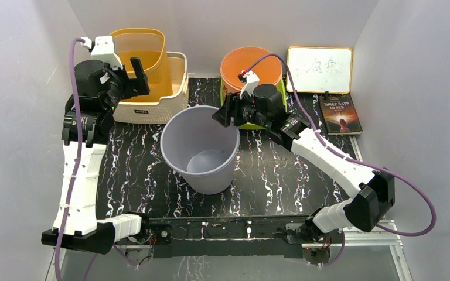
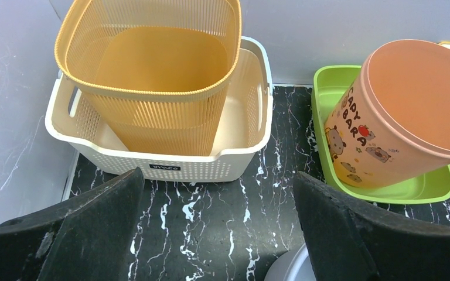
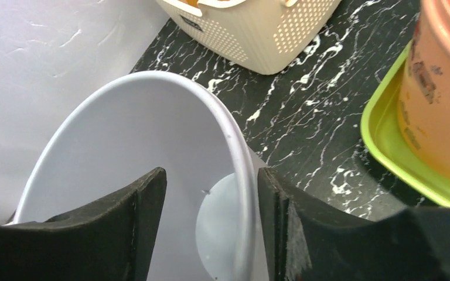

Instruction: Turn the large container upside down

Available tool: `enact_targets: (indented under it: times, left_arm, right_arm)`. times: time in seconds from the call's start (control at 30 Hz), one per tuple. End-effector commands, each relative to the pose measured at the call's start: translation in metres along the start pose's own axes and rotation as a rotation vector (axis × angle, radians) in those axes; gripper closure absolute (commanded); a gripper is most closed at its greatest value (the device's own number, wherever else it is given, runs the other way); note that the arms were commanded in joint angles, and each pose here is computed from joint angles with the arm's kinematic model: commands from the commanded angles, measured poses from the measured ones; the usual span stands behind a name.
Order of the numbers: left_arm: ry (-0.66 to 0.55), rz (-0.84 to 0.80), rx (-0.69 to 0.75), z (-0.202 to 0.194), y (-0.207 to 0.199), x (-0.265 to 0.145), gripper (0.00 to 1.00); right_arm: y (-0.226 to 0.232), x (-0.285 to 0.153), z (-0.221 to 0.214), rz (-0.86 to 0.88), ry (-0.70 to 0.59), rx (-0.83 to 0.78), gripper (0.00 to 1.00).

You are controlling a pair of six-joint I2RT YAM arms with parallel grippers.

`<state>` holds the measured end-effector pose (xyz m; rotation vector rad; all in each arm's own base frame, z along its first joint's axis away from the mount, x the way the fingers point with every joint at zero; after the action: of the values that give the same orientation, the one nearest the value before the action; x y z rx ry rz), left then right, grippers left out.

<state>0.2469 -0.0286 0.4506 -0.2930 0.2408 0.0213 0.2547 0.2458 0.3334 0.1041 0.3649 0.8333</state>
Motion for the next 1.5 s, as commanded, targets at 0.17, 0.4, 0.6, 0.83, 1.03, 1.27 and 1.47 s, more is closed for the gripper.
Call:
enact_targets:
  times: [0.17, 0.4, 0.6, 0.83, 1.03, 1.27, 1.47]
  left_arm:
    - [-0.008, -0.021, 0.007, -0.005, 0.0, 0.0, 0.02]
    - [0.016, -0.02, 0.001, -0.016, 0.002, 0.007, 0.02]
    - [0.034, -0.018, -0.007, -0.027, 0.004, 0.015, 0.02]
    - [0.047, -0.016, -0.011, -0.032, 0.005, 0.017, 0.02]
    - [0.044, -0.024, -0.007, -0.034, 0.006, 0.015, 0.02]
    - [0.035, -0.021, -0.005, -0.036, 0.007, 0.01, 0.02]
    - [0.032, -0.004, -0.004, -0.034, 0.009, 0.005, 0.02]
  right_arm:
    - [0.002, -0.04, 0.048, -0.138, -0.183, -0.199, 0.38]
    - [0.042, -0.06, 0.057, 0.044, -0.154, -0.387, 0.38]
    - [0.12, -0.071, 0.024, 0.351, -0.059, -0.585, 0.4]
    - [0.157, -0.071, -0.012, 0.404, 0.059, -0.695, 0.41]
    - [0.154, -0.063, -0.017, 0.314, 0.056, -0.71, 0.41]
    - [0.155, -0.046, -0.031, 0.334, 0.116, -0.774, 0.44]
    - [0.156, -0.035, -0.042, 0.343, 0.141, -0.786, 0.52]
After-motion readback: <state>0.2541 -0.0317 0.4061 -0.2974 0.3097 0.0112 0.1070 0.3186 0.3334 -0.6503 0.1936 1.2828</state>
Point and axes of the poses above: each gripper's point midway between its finger pads, its own x axis out along the fingers, its own y axis along the line the jaws close on, z = x × y, the point moved 10 cm from there along -x, back along the fingers, and after that the axes turned 13 degrees about -x, right-handed, at the moved point
